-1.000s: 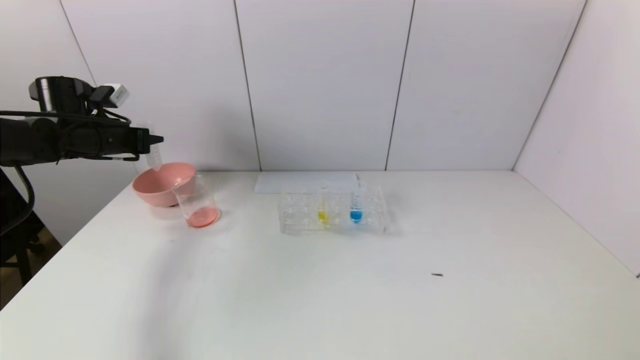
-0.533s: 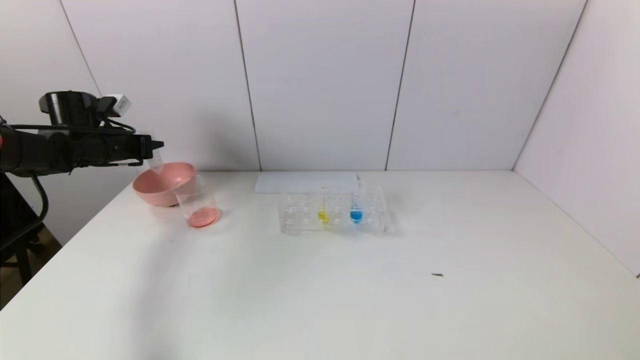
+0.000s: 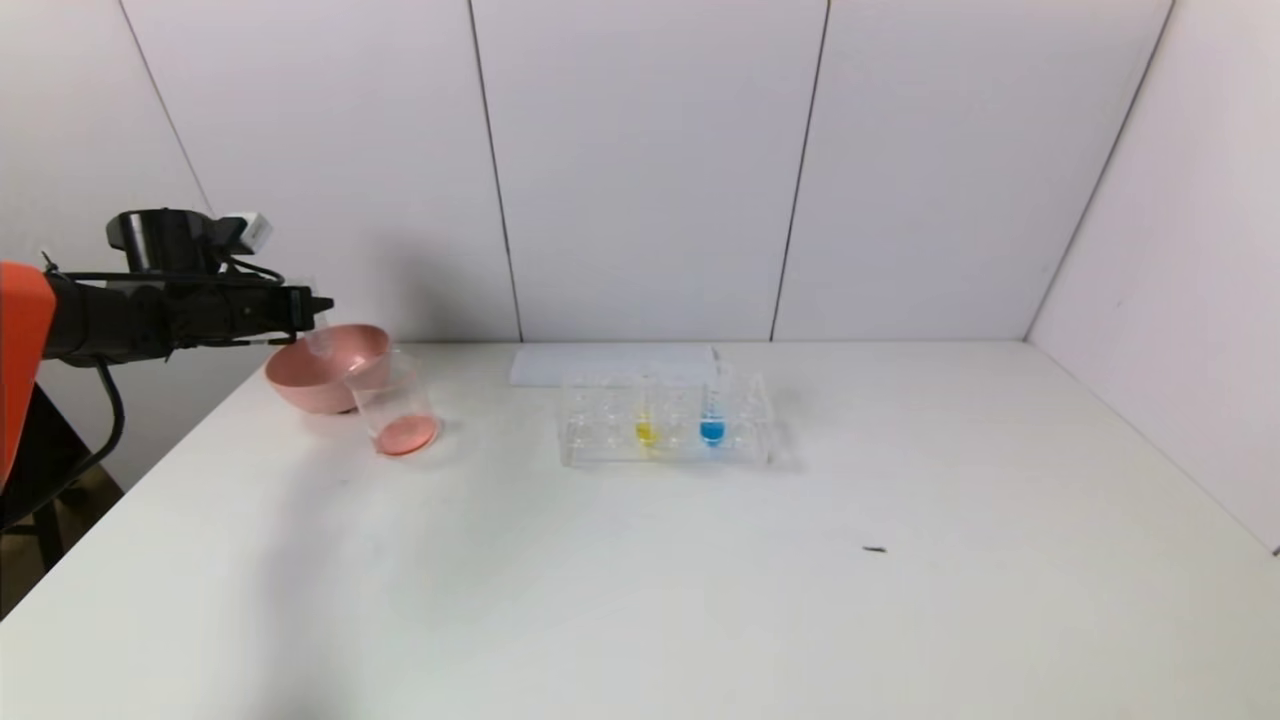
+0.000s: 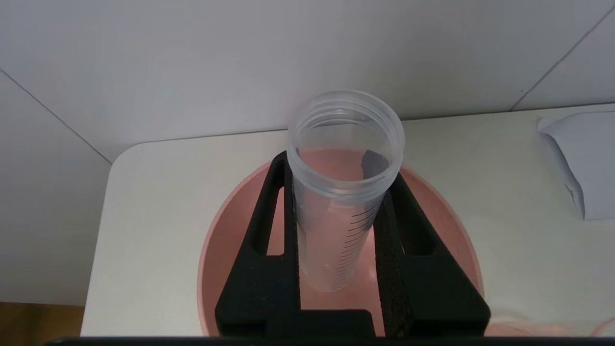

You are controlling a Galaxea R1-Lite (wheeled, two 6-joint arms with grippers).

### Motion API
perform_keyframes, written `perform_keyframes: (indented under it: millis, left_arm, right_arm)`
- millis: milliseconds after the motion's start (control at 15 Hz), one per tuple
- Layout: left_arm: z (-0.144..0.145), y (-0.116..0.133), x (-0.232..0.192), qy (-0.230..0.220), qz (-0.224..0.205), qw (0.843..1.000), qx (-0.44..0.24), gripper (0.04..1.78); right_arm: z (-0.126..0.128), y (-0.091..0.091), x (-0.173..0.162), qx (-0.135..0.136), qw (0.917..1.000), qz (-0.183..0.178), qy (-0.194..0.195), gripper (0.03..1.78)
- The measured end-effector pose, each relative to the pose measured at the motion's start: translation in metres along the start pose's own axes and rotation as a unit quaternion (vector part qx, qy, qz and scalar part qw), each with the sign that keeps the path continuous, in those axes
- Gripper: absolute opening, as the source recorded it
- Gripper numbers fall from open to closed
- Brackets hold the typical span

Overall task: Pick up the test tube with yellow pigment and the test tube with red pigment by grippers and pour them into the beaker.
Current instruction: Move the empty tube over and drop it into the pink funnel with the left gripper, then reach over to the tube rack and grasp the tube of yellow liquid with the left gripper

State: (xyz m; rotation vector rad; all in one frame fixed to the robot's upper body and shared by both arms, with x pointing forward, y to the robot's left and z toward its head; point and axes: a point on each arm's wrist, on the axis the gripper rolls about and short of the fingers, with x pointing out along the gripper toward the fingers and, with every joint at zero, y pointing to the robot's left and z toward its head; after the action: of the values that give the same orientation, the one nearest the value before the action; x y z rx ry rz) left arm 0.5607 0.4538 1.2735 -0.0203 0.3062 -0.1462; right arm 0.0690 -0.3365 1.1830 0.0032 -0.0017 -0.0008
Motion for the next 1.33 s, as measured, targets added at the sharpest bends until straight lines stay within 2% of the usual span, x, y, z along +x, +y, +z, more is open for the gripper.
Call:
perform_keyframes:
  millis: [600, 800, 933, 1200, 1333]
  left_arm:
    - [-0.024, 0.017, 0.017, 0.020, 0.007, 1.000, -0.012, 0.46]
    - [-0.026, 0.019, 0.019, 0.021, 0.007, 1.000, -0.013, 0.58]
    - [-0.027, 0.020, 0.019, 0.021, 0.008, 1.000, -0.013, 0.79]
    - [-0.026, 0.020, 0.019, 0.020, 0.008, 1.000, -0.013, 1.42]
    - [-0.026, 0.020, 0.018, 0.020, 0.008, 1.000, -0.012, 1.63]
  right_arm:
    - [0.000, 0.000, 0.000, 0.000, 1.0000, 0.000, 0.000, 1.70]
    - [0.000, 0.000, 0.000, 0.000, 1.0000, 0.000, 0.000, 1.70]
    - [0.000, 0.000, 0.000, 0.000, 1.0000, 0.000, 0.000, 1.70]
    - [0.000, 0.000, 0.000, 0.000, 1.0000, 0.000, 0.000, 1.70]
    - [0.000, 0.000, 0.000, 0.000, 1.0000, 0.000, 0.000, 1.70]
